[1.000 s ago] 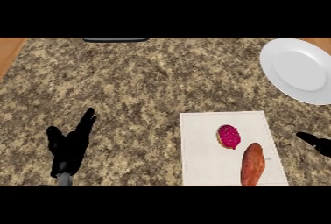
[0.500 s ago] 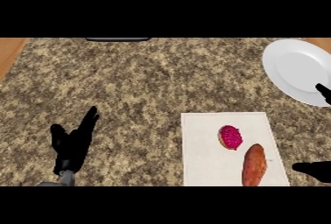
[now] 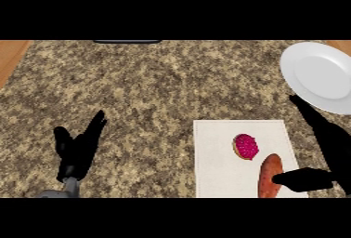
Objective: Pick the cupcake from the placemat and place it in the plate
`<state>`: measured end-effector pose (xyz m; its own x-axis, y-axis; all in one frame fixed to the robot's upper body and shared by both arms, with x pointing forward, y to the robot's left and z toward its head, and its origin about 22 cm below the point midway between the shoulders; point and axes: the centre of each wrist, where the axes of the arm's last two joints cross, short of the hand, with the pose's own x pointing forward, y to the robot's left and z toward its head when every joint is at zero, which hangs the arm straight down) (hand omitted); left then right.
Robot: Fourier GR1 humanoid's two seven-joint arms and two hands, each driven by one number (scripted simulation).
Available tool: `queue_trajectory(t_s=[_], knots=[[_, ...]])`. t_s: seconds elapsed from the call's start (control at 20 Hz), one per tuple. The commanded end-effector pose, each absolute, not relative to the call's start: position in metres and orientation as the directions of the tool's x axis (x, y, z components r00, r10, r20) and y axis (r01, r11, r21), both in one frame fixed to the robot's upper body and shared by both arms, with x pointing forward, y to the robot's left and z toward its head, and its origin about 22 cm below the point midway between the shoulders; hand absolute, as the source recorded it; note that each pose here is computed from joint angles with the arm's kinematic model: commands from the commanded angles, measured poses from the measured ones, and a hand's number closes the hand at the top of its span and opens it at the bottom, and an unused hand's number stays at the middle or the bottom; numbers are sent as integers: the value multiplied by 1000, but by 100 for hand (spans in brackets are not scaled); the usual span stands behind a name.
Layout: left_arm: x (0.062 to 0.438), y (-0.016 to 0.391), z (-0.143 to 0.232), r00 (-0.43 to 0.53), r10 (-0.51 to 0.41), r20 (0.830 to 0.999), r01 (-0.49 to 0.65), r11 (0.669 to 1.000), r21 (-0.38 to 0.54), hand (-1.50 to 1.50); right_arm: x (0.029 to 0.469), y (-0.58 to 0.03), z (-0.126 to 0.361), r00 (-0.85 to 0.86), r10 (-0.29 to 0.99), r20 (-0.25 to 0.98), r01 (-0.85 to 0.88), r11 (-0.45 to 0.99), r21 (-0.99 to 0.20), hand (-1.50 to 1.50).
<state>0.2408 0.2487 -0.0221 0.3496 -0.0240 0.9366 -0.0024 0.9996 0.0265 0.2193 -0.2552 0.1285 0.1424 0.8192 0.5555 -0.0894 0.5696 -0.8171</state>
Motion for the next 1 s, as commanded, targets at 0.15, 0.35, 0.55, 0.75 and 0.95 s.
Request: queue_trajectory(t_s=[0.15,0.35,0.55,0.75,0.95], knots=[[237,242,-32,368,-22,930,-8,1000,27,0,228,-227,126,194,833,519,-186,550,-814,-150],[232,256,-42,382,2,924,-17,1000,5,0,229,-204,100,205,824,528,-212,564,-798,-150],[235,223,-42,373,-2,928,-3,1000,4,0,231,-207,81,191,817,544,-206,575,-792,-150],[234,275,-24,368,-24,930,0,1000,25,0,239,-203,88,228,851,474,-192,516,-835,-150],[237,238,-38,379,7,925,-6,1000,-5,0,240,-189,69,253,882,398,-219,453,-864,-150]])
